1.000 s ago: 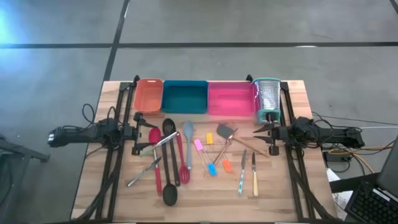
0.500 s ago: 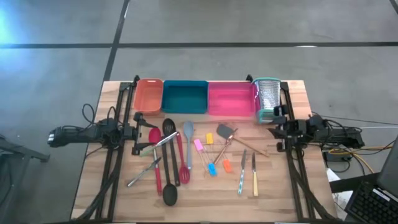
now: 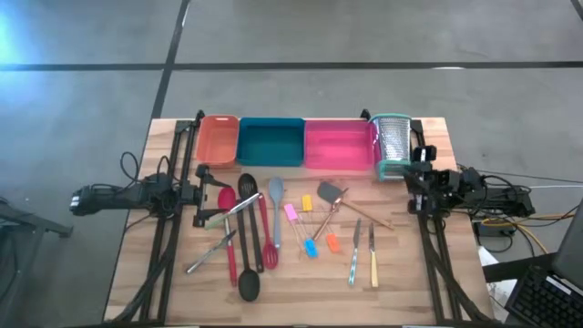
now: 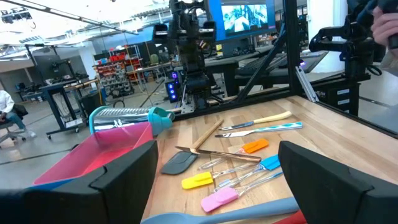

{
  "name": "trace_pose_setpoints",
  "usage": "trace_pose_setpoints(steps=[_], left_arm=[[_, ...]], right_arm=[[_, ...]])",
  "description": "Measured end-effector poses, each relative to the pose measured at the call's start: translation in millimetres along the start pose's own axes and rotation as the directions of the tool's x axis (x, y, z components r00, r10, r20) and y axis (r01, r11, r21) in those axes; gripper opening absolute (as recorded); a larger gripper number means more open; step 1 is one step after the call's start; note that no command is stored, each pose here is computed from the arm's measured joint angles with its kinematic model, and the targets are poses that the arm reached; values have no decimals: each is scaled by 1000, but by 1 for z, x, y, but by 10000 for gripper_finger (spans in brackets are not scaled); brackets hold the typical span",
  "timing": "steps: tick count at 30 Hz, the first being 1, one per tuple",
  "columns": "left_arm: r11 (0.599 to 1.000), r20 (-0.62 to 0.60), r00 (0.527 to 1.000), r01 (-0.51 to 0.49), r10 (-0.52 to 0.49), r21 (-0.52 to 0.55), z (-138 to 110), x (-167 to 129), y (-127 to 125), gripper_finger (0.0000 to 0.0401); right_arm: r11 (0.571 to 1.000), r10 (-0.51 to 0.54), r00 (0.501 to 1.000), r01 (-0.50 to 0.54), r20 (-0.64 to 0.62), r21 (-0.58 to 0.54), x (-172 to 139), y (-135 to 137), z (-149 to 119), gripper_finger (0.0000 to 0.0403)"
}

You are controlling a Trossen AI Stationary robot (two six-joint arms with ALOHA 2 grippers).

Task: Pick & Place Kitchen Items
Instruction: Put the green knife into the orange bin

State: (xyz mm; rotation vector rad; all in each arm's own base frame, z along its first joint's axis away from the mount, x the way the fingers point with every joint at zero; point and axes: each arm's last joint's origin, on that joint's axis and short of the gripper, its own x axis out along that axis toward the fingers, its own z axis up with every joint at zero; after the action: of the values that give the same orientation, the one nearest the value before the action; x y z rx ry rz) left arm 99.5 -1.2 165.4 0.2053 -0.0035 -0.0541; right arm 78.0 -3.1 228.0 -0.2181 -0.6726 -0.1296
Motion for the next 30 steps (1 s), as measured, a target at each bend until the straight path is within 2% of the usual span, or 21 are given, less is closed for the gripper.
trace_pose_setpoints(steps=[4, 7, 11, 15, 20, 25, 30], left_arm=[[1000, 0, 1000, 0, 0, 0, 0, 0, 0, 337], [1000, 0, 1000, 0, 0, 0, 0, 0, 0, 337], [1000, 0, 1000, 0, 0, 0, 0, 0, 0, 337], [1000, 0, 1000, 0, 0, 0, 0, 0, 0, 337], [1000, 0, 1000, 0, 0, 0, 0, 0, 0, 337], [1000, -1, 1000, 0, 0, 0, 0, 0, 0, 337], [1000, -1, 1000, 0, 0, 0, 0, 0, 0, 337]], right_arm=[[998, -27, 999, 26, -23, -54, 10, -2, 6, 68], [999, -23, 999, 22, -38, -27, 24, -4, 15, 71], [1000, -5, 993, 2, -118, -23, 49, -4, 19, 76], [996, -26, 968, 5, -250, -84, 78, -3, 11, 76], [982, -123, 873, 37, -472, -188, 110, -1, -16, 65], [975, -130, 779, -12, -614, -221, 137, 0, -41, 54], [975, -131, 679, -45, -723, -218, 149, -2, -56, 43]])
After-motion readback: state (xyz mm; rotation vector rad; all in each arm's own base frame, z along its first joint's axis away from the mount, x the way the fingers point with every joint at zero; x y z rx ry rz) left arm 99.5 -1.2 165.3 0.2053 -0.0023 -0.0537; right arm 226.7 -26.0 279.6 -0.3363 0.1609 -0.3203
